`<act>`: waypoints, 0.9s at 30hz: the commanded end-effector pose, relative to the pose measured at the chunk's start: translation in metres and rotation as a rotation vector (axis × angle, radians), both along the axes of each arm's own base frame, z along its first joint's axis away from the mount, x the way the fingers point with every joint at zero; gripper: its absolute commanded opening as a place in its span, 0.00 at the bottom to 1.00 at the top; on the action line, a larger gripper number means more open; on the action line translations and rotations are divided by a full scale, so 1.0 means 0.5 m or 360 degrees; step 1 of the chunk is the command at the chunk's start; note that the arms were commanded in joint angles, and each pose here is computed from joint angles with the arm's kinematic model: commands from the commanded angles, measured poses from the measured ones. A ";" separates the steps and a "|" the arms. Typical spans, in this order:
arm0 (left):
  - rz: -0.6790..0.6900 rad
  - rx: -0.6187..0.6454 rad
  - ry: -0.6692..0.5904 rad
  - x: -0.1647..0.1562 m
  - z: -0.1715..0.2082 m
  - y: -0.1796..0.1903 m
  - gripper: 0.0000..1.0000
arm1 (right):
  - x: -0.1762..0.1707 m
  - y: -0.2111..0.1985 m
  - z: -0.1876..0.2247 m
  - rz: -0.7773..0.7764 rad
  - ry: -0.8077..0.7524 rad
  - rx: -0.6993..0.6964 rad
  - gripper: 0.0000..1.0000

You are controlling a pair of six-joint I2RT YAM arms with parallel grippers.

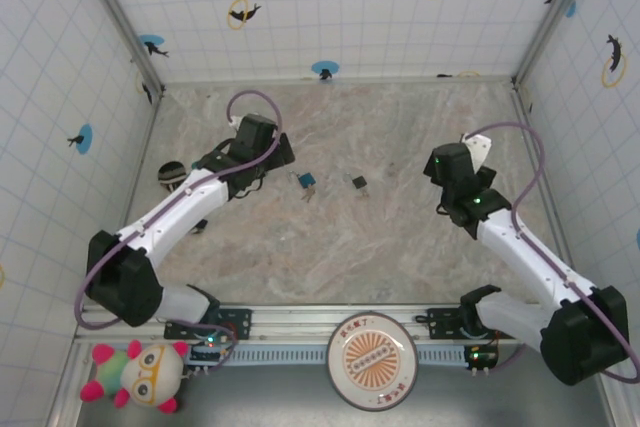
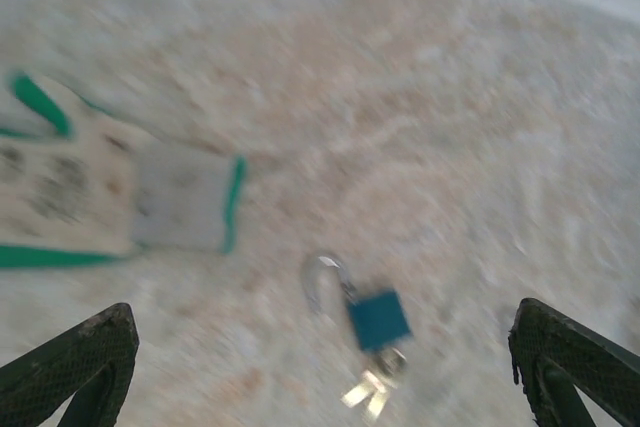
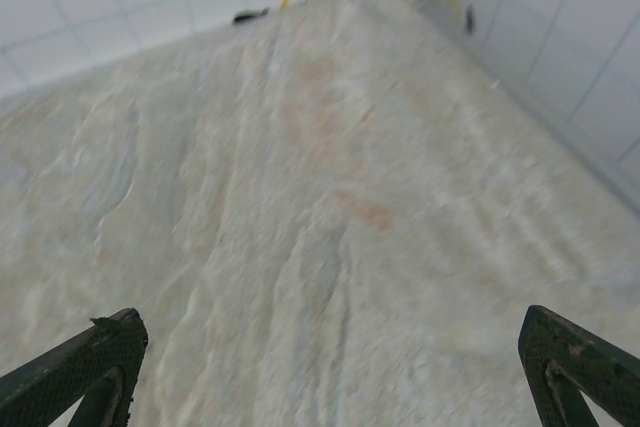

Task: Unlock with the key

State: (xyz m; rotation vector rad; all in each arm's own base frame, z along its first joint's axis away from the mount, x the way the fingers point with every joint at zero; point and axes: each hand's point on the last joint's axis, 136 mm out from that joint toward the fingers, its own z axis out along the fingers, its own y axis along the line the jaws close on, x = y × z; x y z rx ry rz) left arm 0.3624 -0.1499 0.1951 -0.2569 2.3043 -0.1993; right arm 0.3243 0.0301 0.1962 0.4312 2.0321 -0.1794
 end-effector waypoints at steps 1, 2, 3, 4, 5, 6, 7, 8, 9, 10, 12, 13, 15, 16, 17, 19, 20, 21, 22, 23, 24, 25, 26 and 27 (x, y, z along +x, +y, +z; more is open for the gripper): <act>0.0201 0.0405 -0.0290 0.025 0.065 0.105 0.97 | -0.002 -0.056 0.076 -0.0178 -0.0206 -0.0217 0.99; 0.0213 0.0454 -0.0327 0.029 0.069 0.120 0.97 | -0.002 -0.062 0.088 -0.0192 -0.0272 -0.0255 0.99; 0.0260 0.0518 -0.0378 0.032 0.073 0.140 0.97 | -0.005 -0.070 0.093 -0.0202 -0.0327 -0.0314 0.99; 0.0322 0.0581 -0.0438 0.033 0.078 0.164 0.97 | -0.009 -0.077 0.099 -0.0224 -0.0406 -0.0363 0.99; 0.0328 0.0619 -0.0489 0.033 0.079 0.174 0.97 | -0.014 -0.085 0.103 -0.0239 -0.0460 -0.0409 0.99; 0.0360 0.0650 -0.0536 0.036 0.077 0.202 0.97 | -0.020 -0.092 0.106 -0.0259 -0.0517 -0.0445 0.99; 0.0376 0.0653 -0.0578 0.036 0.074 0.219 0.97 | -0.026 -0.101 0.102 -0.0281 -0.0549 -0.0486 0.99; 0.0378 0.0651 -0.0598 0.036 0.065 0.232 0.97 | -0.030 -0.108 0.098 -0.0298 -0.0560 -0.0515 0.99; 0.0388 0.0641 -0.0620 0.037 0.059 0.245 0.97 | -0.032 -0.116 0.089 -0.0313 -0.0540 -0.0547 0.99; 0.0424 0.0645 -0.0615 0.037 0.047 0.264 0.97 | -0.031 -0.127 0.075 -0.0333 -0.0500 -0.0572 0.99; 0.0518 0.0682 -0.0581 0.037 0.020 0.309 0.97 | -0.028 -0.144 0.042 -0.0361 -0.0424 -0.0584 0.99; 0.0532 0.0742 -0.0579 0.040 0.007 0.329 0.97 | -0.028 -0.148 0.025 -0.0358 -0.0409 -0.0587 0.99; 0.0555 0.0772 -0.0560 0.043 -0.027 0.356 0.97 | -0.029 -0.153 -0.003 -0.0347 -0.0433 -0.0554 0.99; 0.0555 0.0749 -0.0552 0.047 -0.044 0.364 0.97 | -0.030 -0.159 -0.020 -0.0363 -0.0443 -0.0512 0.99; 0.0543 0.0736 -0.0558 0.049 -0.058 0.368 0.97 | -0.027 -0.163 -0.037 -0.0356 -0.0429 -0.0485 0.99; 0.0557 0.0715 -0.0601 0.047 -0.076 0.376 0.97 | -0.026 -0.170 -0.071 -0.0353 -0.0379 -0.0463 0.99; 0.0536 0.0710 -0.0637 0.046 -0.079 0.373 0.97 | -0.025 -0.170 -0.080 -0.0341 -0.0388 -0.0455 0.99; 0.0507 0.0719 -0.0665 0.045 -0.085 0.371 0.97 | -0.027 -0.174 -0.086 -0.0344 -0.0421 -0.0443 0.99; 0.0506 0.0743 -0.0673 0.043 -0.089 0.373 0.97 | -0.031 -0.182 -0.081 -0.0380 -0.0471 -0.0438 0.99; 0.0526 0.0752 -0.0673 0.040 -0.096 0.378 0.97 | -0.027 -0.179 -0.080 -0.0347 -0.0486 -0.0434 0.99; 0.0539 0.0742 -0.0690 0.034 -0.103 0.384 0.97 | -0.019 -0.179 -0.080 -0.0306 -0.0509 -0.0409 0.99; 0.0548 0.0727 -0.0712 0.028 -0.111 0.388 0.97 | -0.015 -0.182 -0.080 -0.0301 -0.0543 -0.0372 0.99; 0.0542 0.0717 -0.0756 0.025 -0.112 0.389 0.97 | -0.014 -0.189 -0.079 -0.0306 -0.0580 -0.0346 0.99; 0.0462 0.0723 -0.0738 0.032 -0.116 0.376 0.97 | -0.013 -0.194 -0.083 -0.0309 -0.0610 -0.0306 0.99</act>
